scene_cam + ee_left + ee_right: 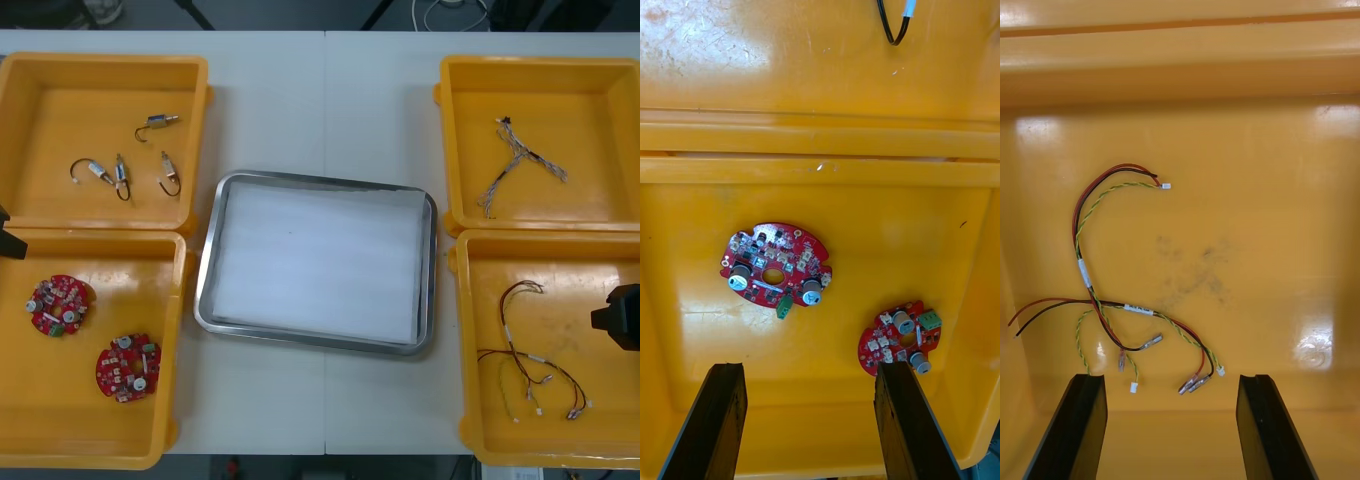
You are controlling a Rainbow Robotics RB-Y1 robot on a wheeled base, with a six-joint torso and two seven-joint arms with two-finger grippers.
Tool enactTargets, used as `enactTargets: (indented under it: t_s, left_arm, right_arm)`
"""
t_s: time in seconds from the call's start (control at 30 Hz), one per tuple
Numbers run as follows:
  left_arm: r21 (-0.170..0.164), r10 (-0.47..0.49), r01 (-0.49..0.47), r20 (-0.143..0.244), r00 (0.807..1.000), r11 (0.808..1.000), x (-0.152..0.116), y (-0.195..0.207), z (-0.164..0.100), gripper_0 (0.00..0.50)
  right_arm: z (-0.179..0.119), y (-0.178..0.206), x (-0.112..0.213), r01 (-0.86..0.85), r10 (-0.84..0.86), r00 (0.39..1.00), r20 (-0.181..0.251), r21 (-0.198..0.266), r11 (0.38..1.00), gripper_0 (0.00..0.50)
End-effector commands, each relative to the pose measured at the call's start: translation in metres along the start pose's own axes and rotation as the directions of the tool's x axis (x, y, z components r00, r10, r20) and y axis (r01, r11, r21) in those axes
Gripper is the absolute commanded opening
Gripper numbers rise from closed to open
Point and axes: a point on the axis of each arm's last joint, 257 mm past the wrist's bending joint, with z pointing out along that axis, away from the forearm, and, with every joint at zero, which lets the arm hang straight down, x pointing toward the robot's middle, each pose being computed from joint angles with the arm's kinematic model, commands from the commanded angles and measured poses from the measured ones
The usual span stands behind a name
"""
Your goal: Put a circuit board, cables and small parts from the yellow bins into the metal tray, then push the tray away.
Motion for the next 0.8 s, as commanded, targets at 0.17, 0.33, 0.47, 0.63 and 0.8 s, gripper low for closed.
enactTargets:
  t_s: [0.17, 0.33, 0.47, 0.63, 0.8]
  left_arm:
    - [-0.049, 0.08, -0.079, 0.019, 0.997, 0.996, -0.0024, 0.0148, -0.0161, 0.5]
    - [-0.049, 0.08, -0.079, 0.019, 0.997, 0.996, -0.0024, 0.0148, -0.0161, 0.5]
    - [-0.049, 0.08, -0.079, 0.019, 0.997, 0.996, -0.0024, 0.0148, -0.0161, 0.5]
    - [-0.049, 0.08, -0.079, 0.019, 0.997, 0.996, -0.0024, 0.0148, -0.0161, 0.5]
    - [-0.049, 0.08, -0.079, 0.019, 0.997, 0.996, -0.0024, 0.0148, -0.0161, 0.5]
  right_arm:
    - [-0.0113, -0.0122, -0.0122, -0.038, 0.037, 0.999, 0.034, 0.033, 0.999, 0.5]
    - [-0.0113, -0.0122, -0.0122, -0.038, 0.037, 0.999, 0.034, 0.033, 0.999, 0.5]
    - [-0.0113, -0.0122, -0.0122, -0.038, 0.037, 0.999, 0.034, 0.033, 0.999, 0.5]
    - [-0.0113, -0.0122, -0.0122, -0.038, 0.037, 0.999, 0.034, 0.033, 0.999, 0.5]
    - [-0.0113, -0.0122, -0.0122, -0.038, 0.037, 0.999, 0.034, 0.033, 0.999, 0.5]
